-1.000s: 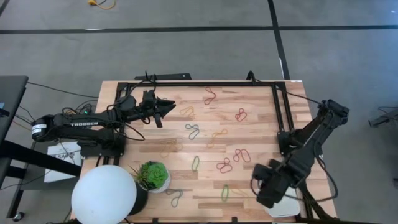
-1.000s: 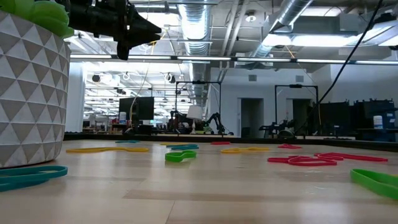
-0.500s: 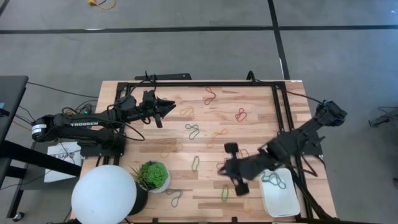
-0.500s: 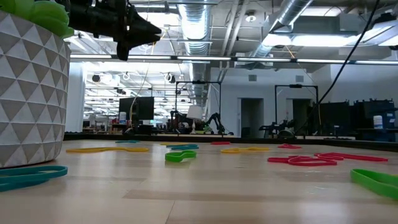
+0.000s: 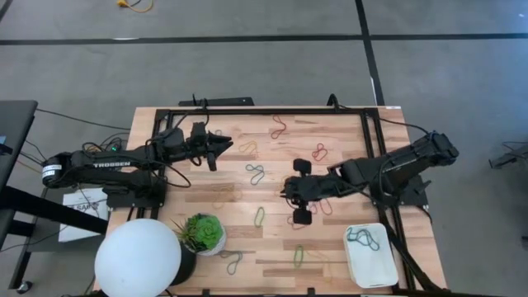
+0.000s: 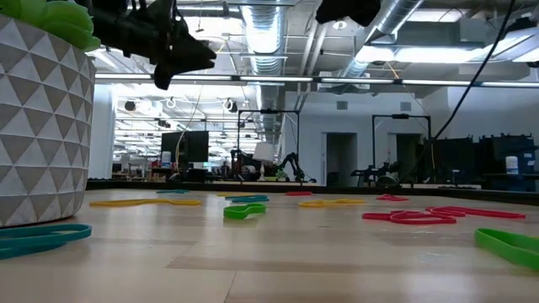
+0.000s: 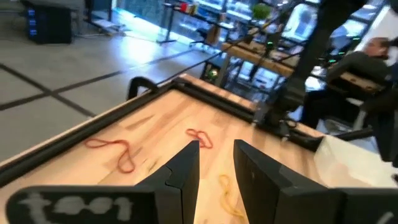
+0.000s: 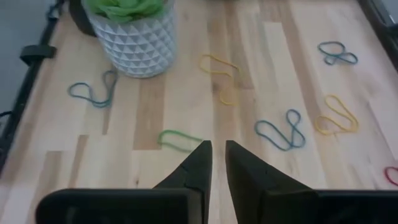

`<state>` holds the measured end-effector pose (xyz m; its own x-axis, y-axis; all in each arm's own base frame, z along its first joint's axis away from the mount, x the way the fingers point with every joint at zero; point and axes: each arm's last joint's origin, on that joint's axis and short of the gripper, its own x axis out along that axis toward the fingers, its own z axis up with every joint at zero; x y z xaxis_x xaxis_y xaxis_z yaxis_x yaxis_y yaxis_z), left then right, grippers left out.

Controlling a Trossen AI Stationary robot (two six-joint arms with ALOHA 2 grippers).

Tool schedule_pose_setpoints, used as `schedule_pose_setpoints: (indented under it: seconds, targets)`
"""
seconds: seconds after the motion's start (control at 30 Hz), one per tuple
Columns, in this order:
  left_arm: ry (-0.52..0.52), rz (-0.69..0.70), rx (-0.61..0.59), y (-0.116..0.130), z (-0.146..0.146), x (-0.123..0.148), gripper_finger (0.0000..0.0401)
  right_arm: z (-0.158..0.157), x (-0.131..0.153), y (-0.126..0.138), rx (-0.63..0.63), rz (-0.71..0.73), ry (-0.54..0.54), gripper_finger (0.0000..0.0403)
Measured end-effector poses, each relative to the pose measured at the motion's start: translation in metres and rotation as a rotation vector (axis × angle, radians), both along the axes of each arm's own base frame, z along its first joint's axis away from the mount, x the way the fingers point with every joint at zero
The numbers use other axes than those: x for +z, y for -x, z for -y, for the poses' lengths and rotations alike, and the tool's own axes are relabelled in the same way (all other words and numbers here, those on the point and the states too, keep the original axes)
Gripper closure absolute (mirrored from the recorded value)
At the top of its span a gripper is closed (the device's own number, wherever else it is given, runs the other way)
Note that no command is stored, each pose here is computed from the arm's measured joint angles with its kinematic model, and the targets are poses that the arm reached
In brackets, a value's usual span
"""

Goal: Pick and place items into bin
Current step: Put the blue rubber band into the white bin

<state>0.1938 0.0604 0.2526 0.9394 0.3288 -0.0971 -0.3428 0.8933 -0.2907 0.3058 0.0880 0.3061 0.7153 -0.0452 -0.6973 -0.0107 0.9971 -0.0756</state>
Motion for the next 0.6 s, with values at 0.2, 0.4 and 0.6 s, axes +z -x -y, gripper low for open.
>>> schedule_pose_setpoints:
  seconds: [0.2, 0.4, 0.6]
  targets:
    - [-0.009, -0.014, 0.133, 0.002, -0.004, -0.001, 0.0312, 0.020, 0.000, -0.005, -0.024, -0.003, 0.045, 0.0359]
    - [-0.007, -0.009, 0.155, 0.005, -0.014, 0.000, 0.0312, 0.038, 0.000, -0.009, -0.065, -0.007, 0.063, 0.0359]
    - [0.046, -0.123, 0.267, 0.002, -0.046, 0.021, 0.0312, 0.052, 0.000, -0.010, -0.110, -0.012, 0.063, 0.0360]
